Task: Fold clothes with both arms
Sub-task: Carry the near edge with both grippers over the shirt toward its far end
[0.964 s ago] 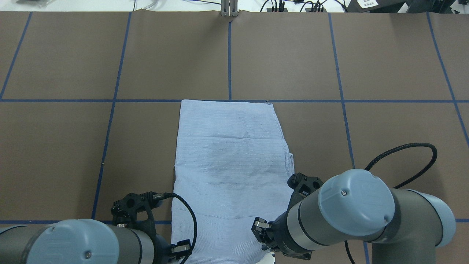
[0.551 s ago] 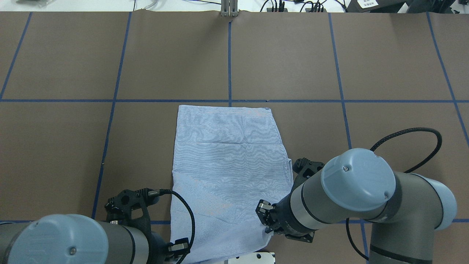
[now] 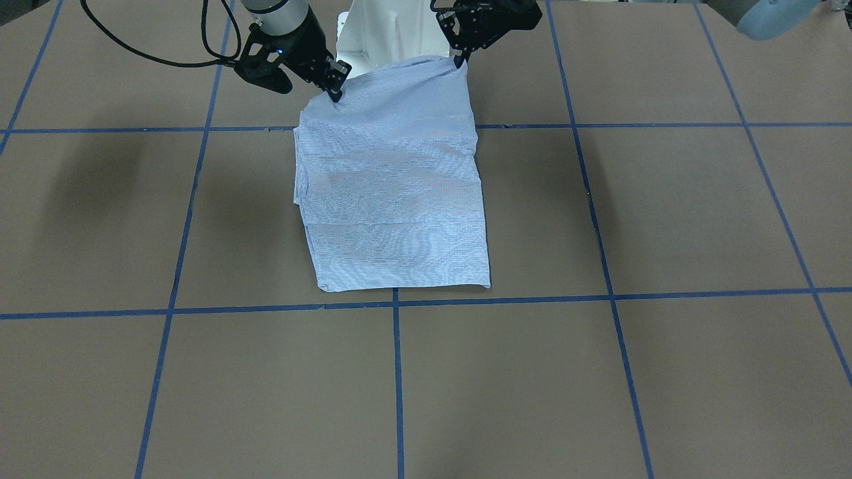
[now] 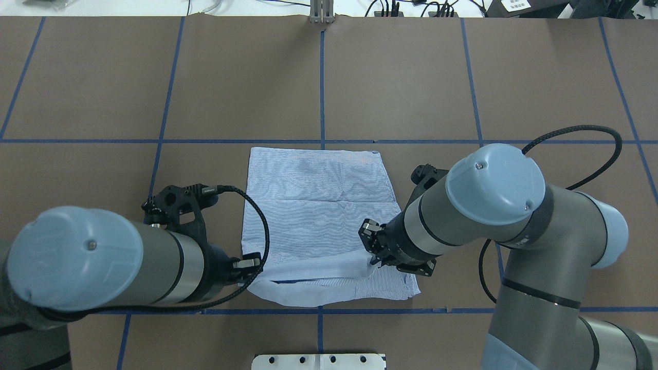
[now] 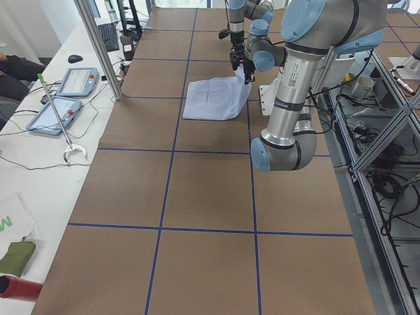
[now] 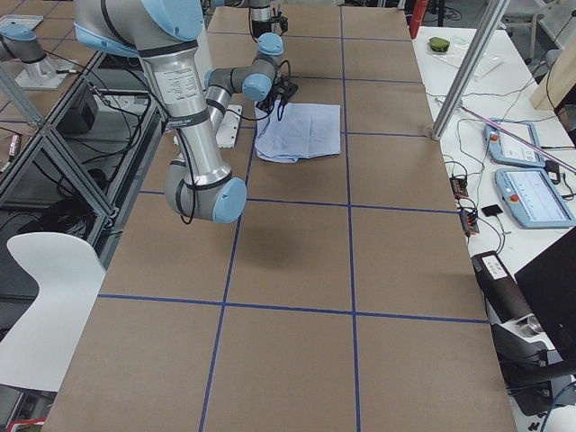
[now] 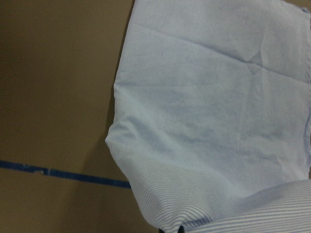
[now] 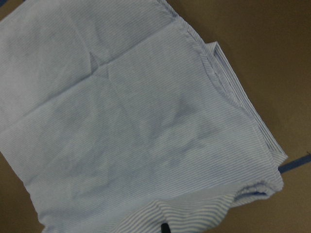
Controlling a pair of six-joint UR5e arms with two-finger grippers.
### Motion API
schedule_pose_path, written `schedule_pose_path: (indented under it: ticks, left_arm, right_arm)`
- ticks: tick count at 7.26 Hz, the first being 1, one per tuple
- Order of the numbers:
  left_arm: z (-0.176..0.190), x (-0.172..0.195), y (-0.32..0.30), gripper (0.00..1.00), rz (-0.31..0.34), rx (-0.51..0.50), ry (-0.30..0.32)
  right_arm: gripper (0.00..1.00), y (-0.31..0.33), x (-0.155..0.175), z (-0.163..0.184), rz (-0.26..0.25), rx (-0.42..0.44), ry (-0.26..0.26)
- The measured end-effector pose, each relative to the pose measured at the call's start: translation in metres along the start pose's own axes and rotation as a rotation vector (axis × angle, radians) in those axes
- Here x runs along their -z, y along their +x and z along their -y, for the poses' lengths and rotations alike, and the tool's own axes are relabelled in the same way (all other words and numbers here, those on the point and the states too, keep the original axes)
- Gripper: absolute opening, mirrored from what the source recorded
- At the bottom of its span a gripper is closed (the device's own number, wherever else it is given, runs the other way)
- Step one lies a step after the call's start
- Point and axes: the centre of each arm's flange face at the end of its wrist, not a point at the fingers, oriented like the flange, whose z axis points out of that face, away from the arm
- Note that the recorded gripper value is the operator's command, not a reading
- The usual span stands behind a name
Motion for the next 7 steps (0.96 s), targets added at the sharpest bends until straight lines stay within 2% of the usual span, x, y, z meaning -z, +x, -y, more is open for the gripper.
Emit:
schedule_pose_path:
  ticks: [3,7]
  left_arm:
    - [0.057,-0.042,0.006,0.0,-0.032,0.015,0.069]
    - [0.106,-0.064,0.008,0.0,-0.043,-0.001,0.131]
  right_arm:
    - [0.0,-0.034,-0.005,0.056,-0.008,0.014,0.061]
    - [0.0,-0.079,-0.022,0.102,-0.039,0.061,0.113]
